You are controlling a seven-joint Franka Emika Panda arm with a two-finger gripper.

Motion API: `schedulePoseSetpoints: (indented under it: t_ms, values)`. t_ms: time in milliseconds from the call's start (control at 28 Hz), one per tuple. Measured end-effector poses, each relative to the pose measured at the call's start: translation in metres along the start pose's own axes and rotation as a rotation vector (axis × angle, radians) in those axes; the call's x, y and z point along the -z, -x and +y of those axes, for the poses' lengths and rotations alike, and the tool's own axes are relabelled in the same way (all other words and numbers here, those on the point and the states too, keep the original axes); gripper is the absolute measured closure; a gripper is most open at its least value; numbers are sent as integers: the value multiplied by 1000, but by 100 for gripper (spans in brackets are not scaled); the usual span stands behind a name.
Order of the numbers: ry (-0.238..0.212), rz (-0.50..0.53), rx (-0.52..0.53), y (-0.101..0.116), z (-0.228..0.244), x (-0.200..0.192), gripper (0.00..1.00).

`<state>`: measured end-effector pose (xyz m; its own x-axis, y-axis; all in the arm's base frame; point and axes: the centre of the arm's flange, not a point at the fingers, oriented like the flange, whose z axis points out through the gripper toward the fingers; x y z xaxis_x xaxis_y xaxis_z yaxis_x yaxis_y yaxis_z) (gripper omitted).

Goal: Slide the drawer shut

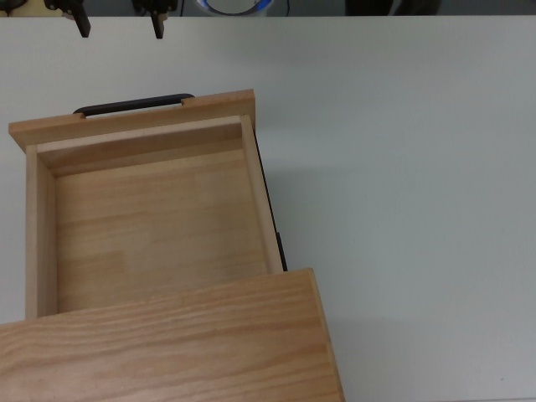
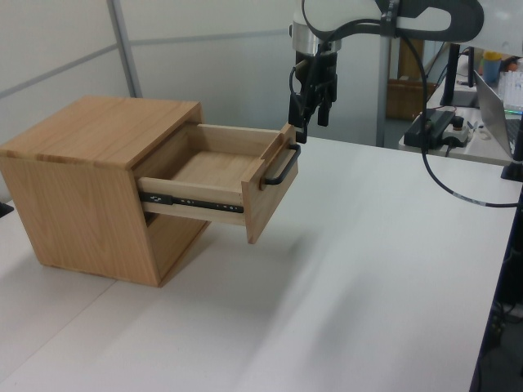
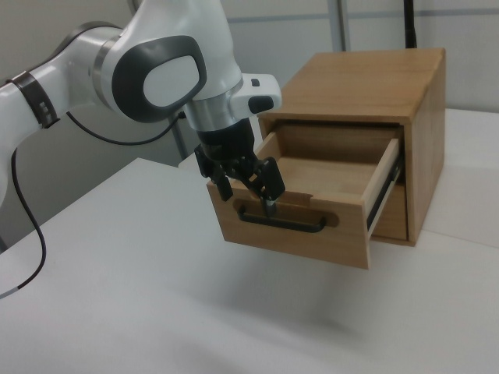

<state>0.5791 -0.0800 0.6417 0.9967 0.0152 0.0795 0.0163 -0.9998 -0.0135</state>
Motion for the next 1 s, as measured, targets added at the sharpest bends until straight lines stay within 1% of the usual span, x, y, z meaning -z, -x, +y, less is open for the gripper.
schedulePoseSetpoints:
  t_ms: [143,179,250,321,357,464,500,643,679,821,857,1000]
  values:
    - [0,0,7,0,0,0,0]
    - [0,0,15,0,0,0,4]
    - [0,-1,21,0,0,0,8]
    - [0,-1,25,0,0,-1,8]
    - [0,-2,26,0,0,-1,15]
    - [-1,-3,27,0,0,-2,27]
    - [-1,-5,28,0,0,-2,33]
    - [-1,-7,33,0,0,-4,45]
    - [-1,-8,36,0,0,-4,53]
    - [-3,-11,37,0,0,-6,67]
    - [-3,-13,37,0,0,-7,72]
    - [-6,-20,38,-1,1,-11,84]
